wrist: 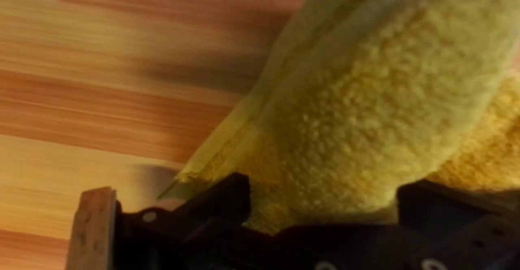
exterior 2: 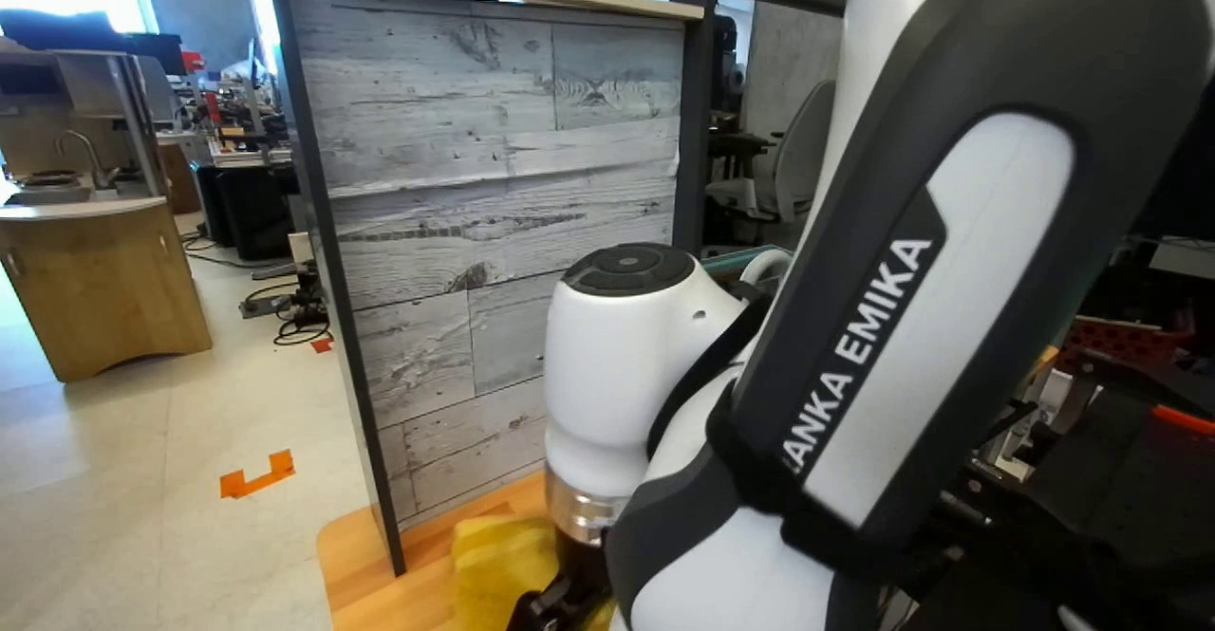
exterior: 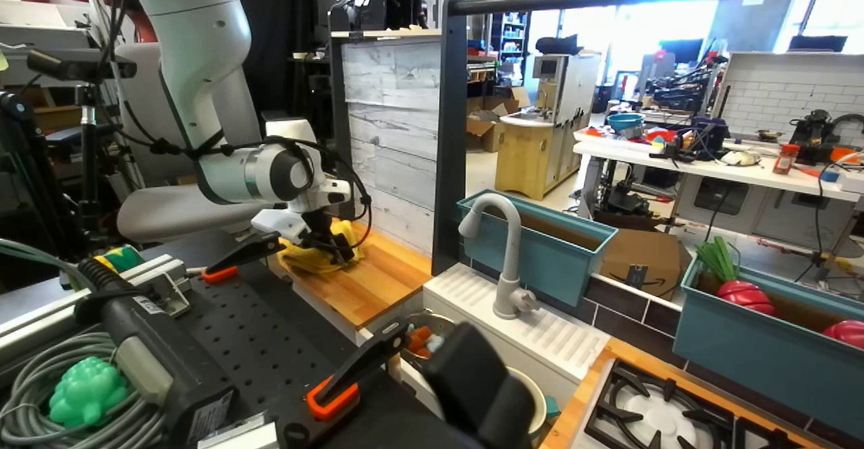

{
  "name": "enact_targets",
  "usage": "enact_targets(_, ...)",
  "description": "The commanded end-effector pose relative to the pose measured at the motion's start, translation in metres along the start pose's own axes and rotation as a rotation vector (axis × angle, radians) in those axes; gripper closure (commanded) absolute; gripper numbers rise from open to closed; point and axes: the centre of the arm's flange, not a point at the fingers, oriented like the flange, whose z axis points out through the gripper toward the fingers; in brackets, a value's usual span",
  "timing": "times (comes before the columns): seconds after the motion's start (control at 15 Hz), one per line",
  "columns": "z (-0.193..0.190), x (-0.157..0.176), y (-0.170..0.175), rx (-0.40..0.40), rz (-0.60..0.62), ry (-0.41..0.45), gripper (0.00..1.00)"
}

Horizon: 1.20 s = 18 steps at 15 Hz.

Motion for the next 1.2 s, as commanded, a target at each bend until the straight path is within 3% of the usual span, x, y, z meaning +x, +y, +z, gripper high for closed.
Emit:
enact_targets(0.0,0.041,-0.006,-0.076,0.03,-0.113,-0.01,0.0)
enact_targets(0.07,0.04,-0.005,-0.078,0.026,-0.127,-0.015,0.0)
enact_targets(0.2,0.036,-0.004,-0.047,-0.024,-0.12,-0.039,0.0)
enact_targets(0.73,0.02,-0.004,0.141,-0.31,0.02,-0.113,0.0)
enact_targets(0.93,0.031,-0.005,0.131,-0.29,-0.038,-0.134,0.0)
enact_targets(1.13,0.024,-0.016,0.072,-0.199,-0.185,-0.12,0.0)
